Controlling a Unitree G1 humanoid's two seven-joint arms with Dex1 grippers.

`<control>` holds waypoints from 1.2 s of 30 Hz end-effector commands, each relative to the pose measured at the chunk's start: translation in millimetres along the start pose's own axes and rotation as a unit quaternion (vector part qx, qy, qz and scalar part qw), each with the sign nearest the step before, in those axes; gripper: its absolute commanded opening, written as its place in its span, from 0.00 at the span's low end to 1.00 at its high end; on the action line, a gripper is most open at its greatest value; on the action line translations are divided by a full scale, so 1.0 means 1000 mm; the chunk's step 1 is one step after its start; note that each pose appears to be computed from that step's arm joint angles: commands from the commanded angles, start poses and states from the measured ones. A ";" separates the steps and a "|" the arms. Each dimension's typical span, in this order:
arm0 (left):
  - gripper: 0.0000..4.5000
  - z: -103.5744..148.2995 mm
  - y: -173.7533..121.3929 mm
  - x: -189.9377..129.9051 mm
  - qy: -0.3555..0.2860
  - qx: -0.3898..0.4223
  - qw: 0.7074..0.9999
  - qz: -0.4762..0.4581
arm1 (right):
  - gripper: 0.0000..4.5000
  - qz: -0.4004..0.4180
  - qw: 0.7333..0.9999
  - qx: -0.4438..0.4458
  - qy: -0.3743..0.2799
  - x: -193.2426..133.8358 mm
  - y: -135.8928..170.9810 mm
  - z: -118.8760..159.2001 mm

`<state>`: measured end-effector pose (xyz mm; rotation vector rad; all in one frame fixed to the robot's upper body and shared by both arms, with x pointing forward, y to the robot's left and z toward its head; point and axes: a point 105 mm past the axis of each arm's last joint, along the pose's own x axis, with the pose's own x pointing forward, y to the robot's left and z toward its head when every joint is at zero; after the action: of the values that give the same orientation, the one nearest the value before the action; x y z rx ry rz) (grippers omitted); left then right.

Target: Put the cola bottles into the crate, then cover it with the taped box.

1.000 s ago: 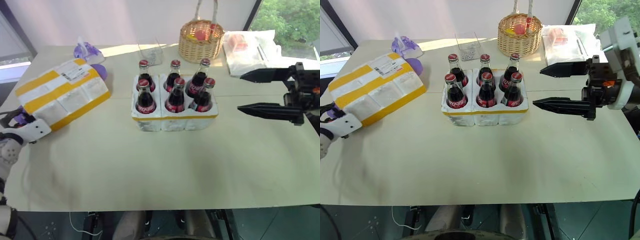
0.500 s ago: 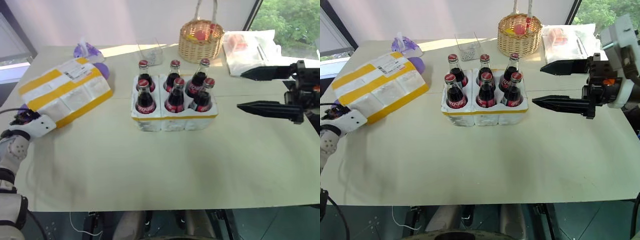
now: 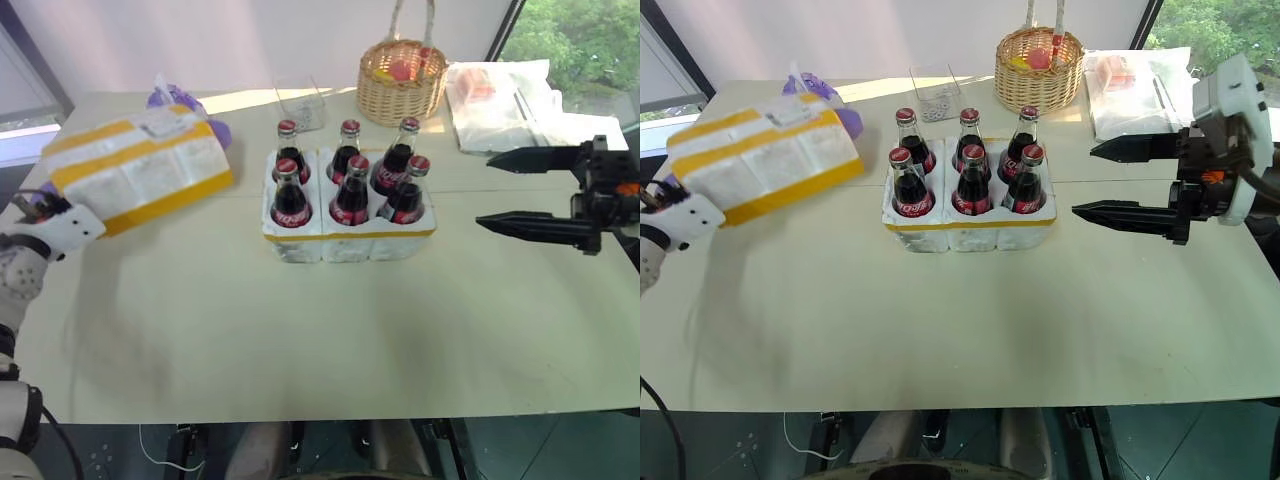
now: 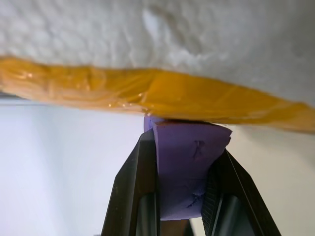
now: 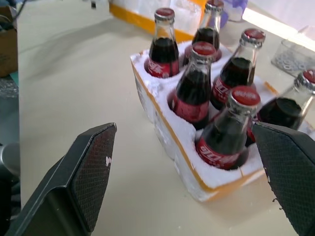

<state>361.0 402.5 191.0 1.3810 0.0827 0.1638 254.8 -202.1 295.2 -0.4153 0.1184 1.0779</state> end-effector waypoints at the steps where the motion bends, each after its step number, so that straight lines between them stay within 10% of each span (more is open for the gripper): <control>1: 0.15 0.039 0.075 0.001 -0.069 -0.021 0.993 0.090 | 1.00 -0.009 1.000 -0.025 -0.007 -0.004 -0.001 0.007; 12: 0.15 0.196 0.136 -0.041 -0.270 -0.012 0.961 0.051 | 1.00 -0.017 1.000 -0.010 -0.015 0.004 -0.009 -0.005; 18: 0.15 0.236 0.127 -0.064 -0.300 0.013 0.953 -0.022 | 1.00 -0.021 1.000 -0.006 -0.019 0.009 -0.012 -0.013; 36: 0.15 0.261 0.070 -0.066 -0.314 0.162 0.932 -0.078 | 1.00 -0.039 0.999 -0.002 -0.036 0.008 -0.014 -0.020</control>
<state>332.7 152.2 301.0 1.6216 -0.2866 -0.4822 278.4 -210.0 266.0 -0.3536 0.0977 1.0188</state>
